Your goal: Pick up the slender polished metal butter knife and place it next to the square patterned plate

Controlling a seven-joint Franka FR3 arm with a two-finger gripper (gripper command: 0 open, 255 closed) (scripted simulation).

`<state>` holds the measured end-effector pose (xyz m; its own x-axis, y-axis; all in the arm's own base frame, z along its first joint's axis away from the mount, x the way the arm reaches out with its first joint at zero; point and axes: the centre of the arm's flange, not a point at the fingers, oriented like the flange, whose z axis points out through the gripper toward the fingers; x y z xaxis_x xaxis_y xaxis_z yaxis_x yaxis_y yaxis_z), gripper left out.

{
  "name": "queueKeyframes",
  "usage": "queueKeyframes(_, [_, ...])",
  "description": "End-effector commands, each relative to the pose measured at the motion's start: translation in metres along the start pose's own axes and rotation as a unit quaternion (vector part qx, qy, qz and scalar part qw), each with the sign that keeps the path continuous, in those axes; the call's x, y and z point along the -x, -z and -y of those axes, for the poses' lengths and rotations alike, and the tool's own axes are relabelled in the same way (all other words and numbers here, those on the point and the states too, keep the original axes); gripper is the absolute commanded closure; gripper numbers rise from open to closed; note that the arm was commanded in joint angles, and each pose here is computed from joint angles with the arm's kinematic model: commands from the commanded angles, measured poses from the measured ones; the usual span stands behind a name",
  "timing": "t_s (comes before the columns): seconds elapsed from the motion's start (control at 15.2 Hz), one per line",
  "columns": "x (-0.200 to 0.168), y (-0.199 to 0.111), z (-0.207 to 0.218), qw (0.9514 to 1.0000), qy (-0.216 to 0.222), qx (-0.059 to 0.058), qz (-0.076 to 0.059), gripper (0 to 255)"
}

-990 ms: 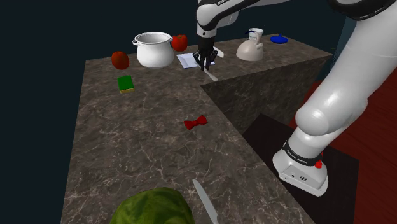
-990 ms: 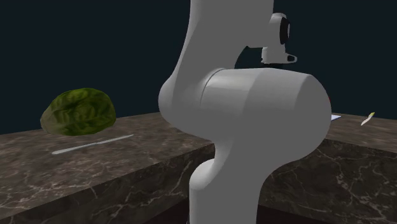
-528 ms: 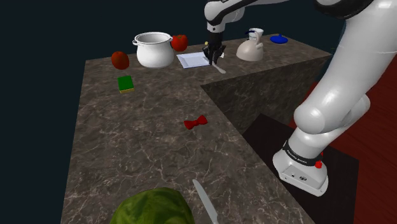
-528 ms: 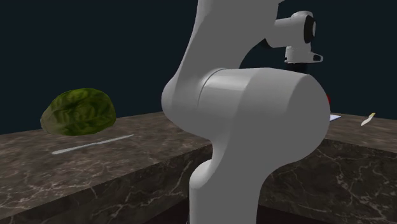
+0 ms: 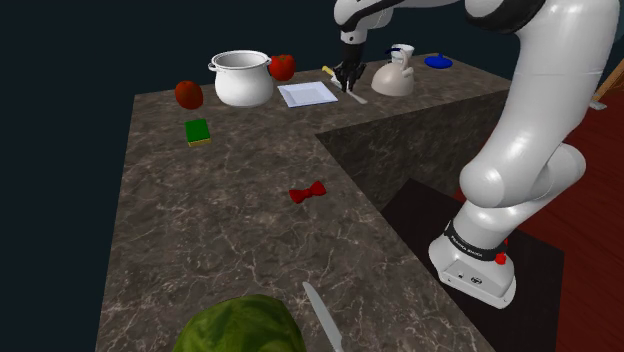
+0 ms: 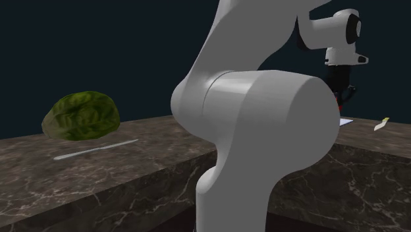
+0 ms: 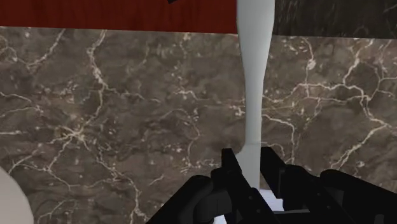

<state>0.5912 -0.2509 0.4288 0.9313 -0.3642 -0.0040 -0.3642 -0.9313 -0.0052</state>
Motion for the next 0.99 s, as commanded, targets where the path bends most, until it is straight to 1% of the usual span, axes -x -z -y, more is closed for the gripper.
queueKeyframes(0.0, [-0.016,0.002,-0.024,1.0,0.001,0.0,0.0,255])
queueKeyframes(0.07, [-0.02,0.002,-0.032,1.0,0.001,0.0,0.0,255])
queueKeyframes(0.92, [-0.021,-0.067,-0.032,1.0,0.001,0.0,0.0,255])
